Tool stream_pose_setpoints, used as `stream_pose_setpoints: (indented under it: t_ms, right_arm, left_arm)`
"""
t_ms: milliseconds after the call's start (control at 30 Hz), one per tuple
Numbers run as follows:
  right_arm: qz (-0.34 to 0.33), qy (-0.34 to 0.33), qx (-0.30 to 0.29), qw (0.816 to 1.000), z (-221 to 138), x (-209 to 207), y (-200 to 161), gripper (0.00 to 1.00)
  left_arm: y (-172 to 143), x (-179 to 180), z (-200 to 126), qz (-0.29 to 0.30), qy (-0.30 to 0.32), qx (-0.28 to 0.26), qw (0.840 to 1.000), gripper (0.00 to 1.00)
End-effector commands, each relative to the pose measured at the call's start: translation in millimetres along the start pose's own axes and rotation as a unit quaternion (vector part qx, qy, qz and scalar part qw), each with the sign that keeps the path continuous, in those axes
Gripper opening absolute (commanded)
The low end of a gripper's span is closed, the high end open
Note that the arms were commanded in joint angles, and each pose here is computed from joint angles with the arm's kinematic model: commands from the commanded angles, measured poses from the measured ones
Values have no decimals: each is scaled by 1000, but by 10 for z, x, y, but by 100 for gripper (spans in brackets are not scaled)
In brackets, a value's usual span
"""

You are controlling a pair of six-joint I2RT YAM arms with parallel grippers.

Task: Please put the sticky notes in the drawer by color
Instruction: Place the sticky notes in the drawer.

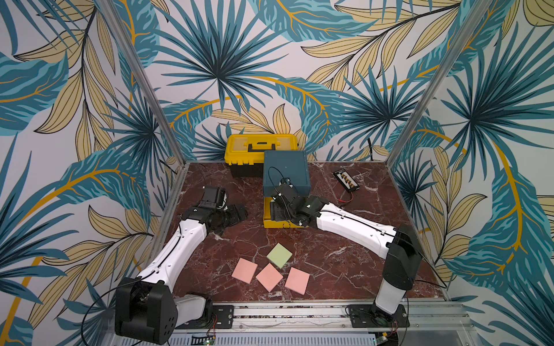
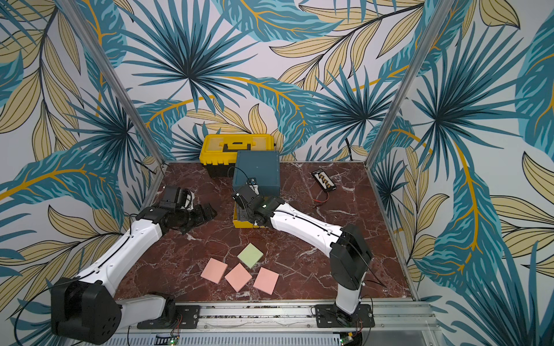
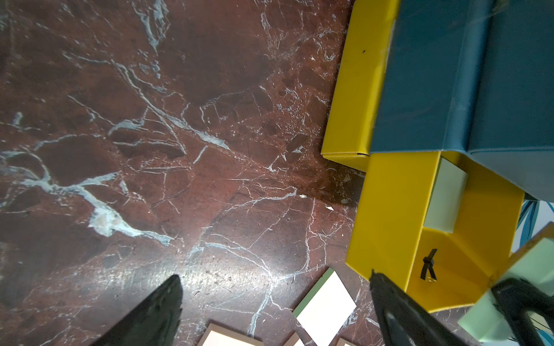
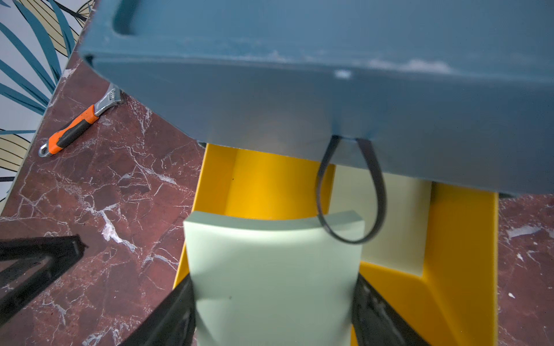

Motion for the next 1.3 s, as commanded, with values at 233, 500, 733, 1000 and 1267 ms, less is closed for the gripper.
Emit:
stream_pose_setpoints:
  t_ms: [233,500,733,1000,1267]
  right_arm:
    - [-6,-8,-7,1000,115,60,52,80]
    - [-11,-4,11,1000,141,77,32,85]
    - [-14,-15,-4,1000,-32,30,137,92]
    - [-24,-13,-28,999,-406,-88,244,92]
    - [-39,4,0,999,-559,-202,33,91]
  left_arm:
    - [25,6,-80,0,-2,-15,1000,99]
    - [17,21,-51,-3,-4,-14,1000,99]
    - [11,26,-47,-3,-6,-14,1000,99]
    - [14,36,-6,-5,-9,-15,1000,99]
    - [31,15,-20,-1,-8,-14,1000,99]
Point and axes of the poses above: each gripper's point midway between its finger pads, its own z axis out along the fingers, its own x axis along the line the jaws close on, y = z × x, the point moved 10 cm from there along -z, back along the fingers, and after that the axes turned 11 degrees about -z, right-handed, at the moved point
